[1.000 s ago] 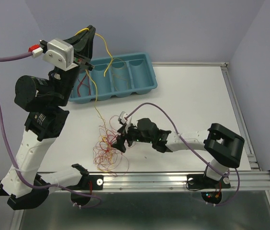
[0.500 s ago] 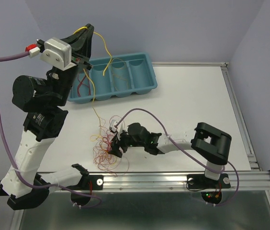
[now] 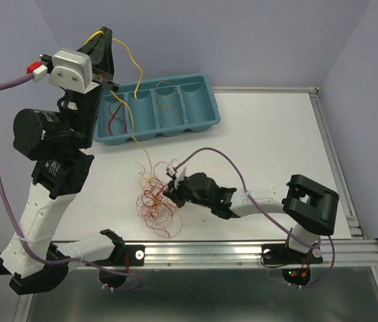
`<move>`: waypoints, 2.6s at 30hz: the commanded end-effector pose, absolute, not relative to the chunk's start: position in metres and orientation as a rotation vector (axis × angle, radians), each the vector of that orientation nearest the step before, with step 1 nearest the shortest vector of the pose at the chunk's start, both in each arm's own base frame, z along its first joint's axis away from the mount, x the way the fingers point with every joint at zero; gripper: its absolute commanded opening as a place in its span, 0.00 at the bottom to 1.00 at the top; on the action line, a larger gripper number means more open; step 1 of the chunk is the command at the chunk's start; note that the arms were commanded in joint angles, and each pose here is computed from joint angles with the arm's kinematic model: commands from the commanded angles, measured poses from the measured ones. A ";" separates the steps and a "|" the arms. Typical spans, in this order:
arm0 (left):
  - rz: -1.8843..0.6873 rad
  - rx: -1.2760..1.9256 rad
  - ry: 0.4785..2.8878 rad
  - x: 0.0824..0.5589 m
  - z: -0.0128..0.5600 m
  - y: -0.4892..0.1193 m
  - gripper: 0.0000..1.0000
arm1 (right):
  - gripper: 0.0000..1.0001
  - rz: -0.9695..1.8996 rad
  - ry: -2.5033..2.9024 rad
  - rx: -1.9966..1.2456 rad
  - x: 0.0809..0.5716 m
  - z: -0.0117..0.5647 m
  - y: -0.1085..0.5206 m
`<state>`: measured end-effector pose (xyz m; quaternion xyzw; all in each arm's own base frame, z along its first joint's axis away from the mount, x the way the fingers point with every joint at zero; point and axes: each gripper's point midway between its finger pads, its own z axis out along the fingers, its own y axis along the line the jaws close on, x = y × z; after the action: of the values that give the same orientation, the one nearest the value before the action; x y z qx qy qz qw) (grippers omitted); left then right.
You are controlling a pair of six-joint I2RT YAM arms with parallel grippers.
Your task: Untangle the cables
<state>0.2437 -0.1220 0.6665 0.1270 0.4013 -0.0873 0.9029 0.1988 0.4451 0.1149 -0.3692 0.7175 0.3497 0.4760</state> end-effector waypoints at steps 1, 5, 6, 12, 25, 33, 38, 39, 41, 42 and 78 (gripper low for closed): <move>-0.045 0.037 0.752 0.226 0.693 -0.065 0.00 | 0.01 0.605 1.827 -0.516 0.253 0.126 0.384; 0.025 -0.067 0.768 0.225 0.692 -0.041 0.00 | 0.01 0.432 2.001 0.065 0.306 0.101 0.268; 0.033 -0.086 0.765 0.224 0.695 -0.037 0.00 | 0.00 0.408 2.020 0.173 0.308 0.092 0.236; 0.089 -0.172 0.775 0.222 0.699 -0.019 0.00 | 0.01 0.235 1.909 0.649 0.316 0.093 0.117; 0.179 -0.259 0.795 0.225 0.693 -0.001 0.00 | 0.01 0.073 1.877 0.724 0.314 0.102 0.080; 0.076 -0.148 0.734 0.210 0.691 -0.017 0.00 | 0.67 0.202 1.938 0.576 0.320 0.116 0.104; 0.080 -0.149 0.750 0.215 0.687 -0.018 0.00 | 0.83 0.233 1.872 0.549 0.317 0.133 0.100; 0.065 -0.141 0.741 0.210 0.687 -0.018 0.00 | 0.86 0.272 1.898 0.496 0.315 0.134 0.110; 0.030 -0.092 0.731 0.211 0.684 -0.029 0.00 | 0.89 0.403 1.875 0.360 0.318 0.151 0.134; 0.008 -0.073 0.738 0.211 0.682 -0.034 0.00 | 0.89 0.435 1.876 0.263 0.313 0.150 0.142; -0.068 0.006 0.776 0.231 0.678 -0.064 0.00 | 0.95 1.178 1.631 -1.238 0.213 0.141 0.508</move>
<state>0.2511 -0.0809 0.6553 0.0280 0.4159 -0.0299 0.9085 0.2274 0.4847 0.1313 -0.4503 0.6709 0.4507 0.3795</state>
